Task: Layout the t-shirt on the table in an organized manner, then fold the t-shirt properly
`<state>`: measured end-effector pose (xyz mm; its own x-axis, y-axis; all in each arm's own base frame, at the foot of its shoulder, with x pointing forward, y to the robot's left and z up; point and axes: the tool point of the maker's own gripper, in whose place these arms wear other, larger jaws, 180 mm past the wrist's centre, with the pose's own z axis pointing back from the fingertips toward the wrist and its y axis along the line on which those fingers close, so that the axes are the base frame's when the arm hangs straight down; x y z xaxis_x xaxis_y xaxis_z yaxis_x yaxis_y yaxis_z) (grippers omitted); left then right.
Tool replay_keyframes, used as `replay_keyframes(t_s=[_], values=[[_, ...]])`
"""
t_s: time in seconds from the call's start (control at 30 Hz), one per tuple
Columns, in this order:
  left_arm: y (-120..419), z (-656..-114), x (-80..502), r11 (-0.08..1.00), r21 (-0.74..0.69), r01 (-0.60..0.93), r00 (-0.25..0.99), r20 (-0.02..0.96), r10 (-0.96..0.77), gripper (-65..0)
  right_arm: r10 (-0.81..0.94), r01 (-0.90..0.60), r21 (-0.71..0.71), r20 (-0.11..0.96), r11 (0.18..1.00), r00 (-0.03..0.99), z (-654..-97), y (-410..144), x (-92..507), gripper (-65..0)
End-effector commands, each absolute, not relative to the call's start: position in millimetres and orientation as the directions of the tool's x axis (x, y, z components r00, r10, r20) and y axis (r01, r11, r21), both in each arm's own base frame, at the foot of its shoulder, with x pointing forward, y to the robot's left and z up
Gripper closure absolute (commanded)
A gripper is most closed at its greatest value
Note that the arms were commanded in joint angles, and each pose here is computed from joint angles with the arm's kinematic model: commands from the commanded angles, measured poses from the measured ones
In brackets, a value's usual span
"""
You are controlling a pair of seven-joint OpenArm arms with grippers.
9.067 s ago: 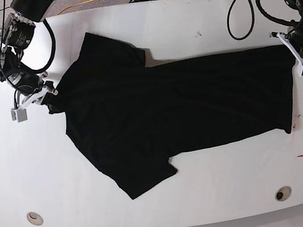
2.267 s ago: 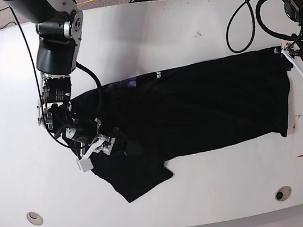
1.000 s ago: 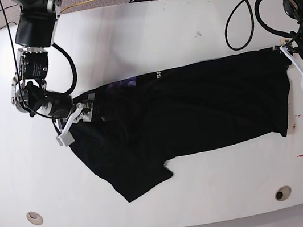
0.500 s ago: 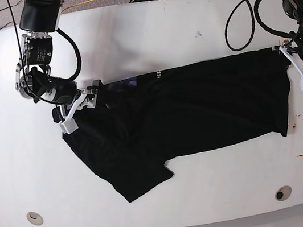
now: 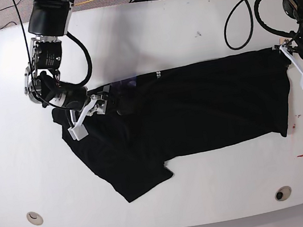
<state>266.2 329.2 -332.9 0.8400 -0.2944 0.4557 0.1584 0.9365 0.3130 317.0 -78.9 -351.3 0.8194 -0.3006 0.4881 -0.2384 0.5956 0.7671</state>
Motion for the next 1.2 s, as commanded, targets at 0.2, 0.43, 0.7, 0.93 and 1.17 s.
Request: replay_keyframes(t_s=[0.2,0.43,0.7,0.93,1.17], values=[[333,-320,274,0.93,0.336,0.152,0.818,0.485,-0.309,-42.8,-0.341,-0.245,0.798,0.483,0.55,0.807,-347,-68,332,-59.8],[334,-320,274,0.93,0.336,0.15,0.818,0.485,-0.308,-42.8,-0.334,-0.234,0.792,0.478,0.565,0.812,-352,-71,334,-59.6],[334,-320,274,0.93,0.336,0.15,0.818,0.485,-0.308,-42.8,-0.299,-0.244,0.753,0.505,0.611,0.81,-352,-71,343,-27.9],[334,-320,274,0.93,0.336,0.15,0.818,0.485,-0.308,-42.8,-0.303,-0.28,0.749,0.538,0.6,0.787,-335,-64,360,0.0],[334,-320,274,0.93,0.335,0.15,0.819,0.485,-0.307,-42.8,-0.309,-0.323,0.741,0.575,0.588,0.758,-314,-59,379,-0.3]])
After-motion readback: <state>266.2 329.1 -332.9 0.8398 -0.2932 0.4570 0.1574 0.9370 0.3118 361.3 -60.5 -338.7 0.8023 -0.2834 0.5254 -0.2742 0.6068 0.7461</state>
